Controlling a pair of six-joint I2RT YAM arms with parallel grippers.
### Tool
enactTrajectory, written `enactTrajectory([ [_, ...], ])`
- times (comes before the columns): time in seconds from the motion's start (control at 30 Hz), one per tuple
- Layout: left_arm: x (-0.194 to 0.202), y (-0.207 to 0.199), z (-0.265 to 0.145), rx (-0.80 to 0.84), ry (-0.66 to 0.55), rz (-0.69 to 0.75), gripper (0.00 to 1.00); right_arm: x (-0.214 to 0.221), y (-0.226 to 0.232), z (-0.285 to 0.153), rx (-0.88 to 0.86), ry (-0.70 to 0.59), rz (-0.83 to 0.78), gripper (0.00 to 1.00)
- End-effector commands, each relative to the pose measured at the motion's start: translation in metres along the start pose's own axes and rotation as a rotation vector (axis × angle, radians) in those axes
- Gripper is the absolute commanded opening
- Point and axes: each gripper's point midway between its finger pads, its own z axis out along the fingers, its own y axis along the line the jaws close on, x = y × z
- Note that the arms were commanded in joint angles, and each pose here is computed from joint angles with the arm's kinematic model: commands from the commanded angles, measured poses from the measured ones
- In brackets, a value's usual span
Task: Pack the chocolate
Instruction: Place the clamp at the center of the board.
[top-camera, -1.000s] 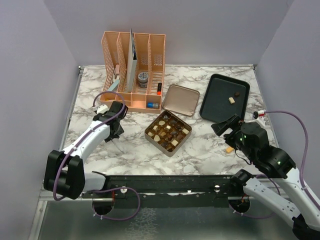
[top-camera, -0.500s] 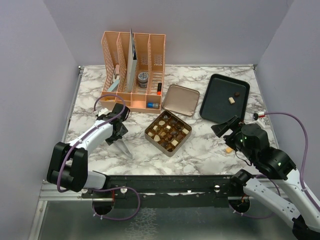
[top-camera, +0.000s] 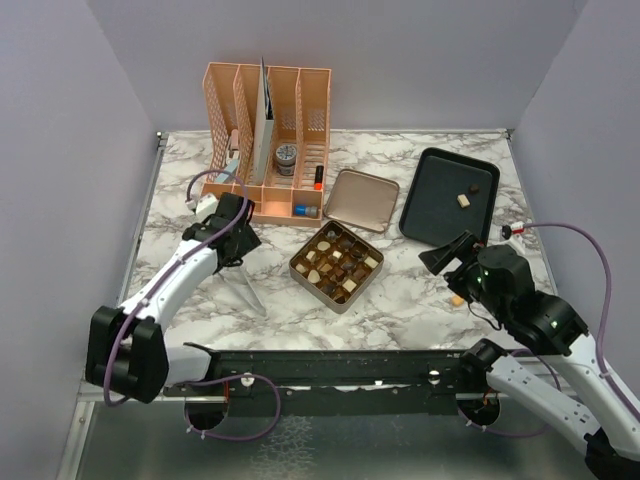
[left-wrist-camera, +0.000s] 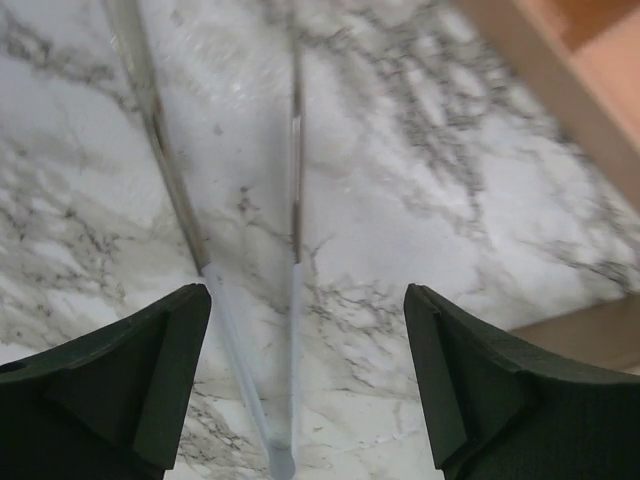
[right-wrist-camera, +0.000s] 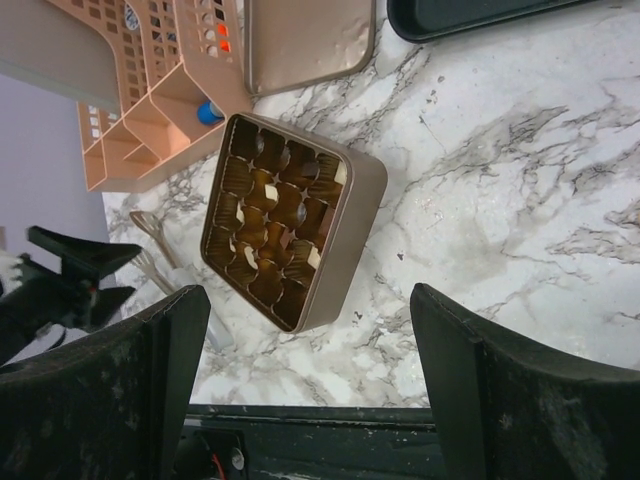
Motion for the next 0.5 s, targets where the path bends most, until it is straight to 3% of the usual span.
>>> enactTrajectory([
  [0.0,-0.055,-0.052,-0.055,0.326,-0.175,0.176,0.88,0.0,0.006,0.022,0.012,-0.015,-0.019,0.87],
  [0.2,-0.058,-0.086,-0.107,0.692,-0.307,0.31,0.9,0.009,0.025,0.069,0.032,0.006,-0.104,0.85],
  [0.33,-0.021,-0.105,-0.121,0.911,-0.245,0.452,0.95,0.018,0.037,0.105,0.077,0.049,-0.169,0.8],
  [0.47,-0.012,-0.109,-0.124,0.944,-0.208,0.509,0.99,0.019,0.042,0.14,0.127,0.041,-0.245,0.67],
])
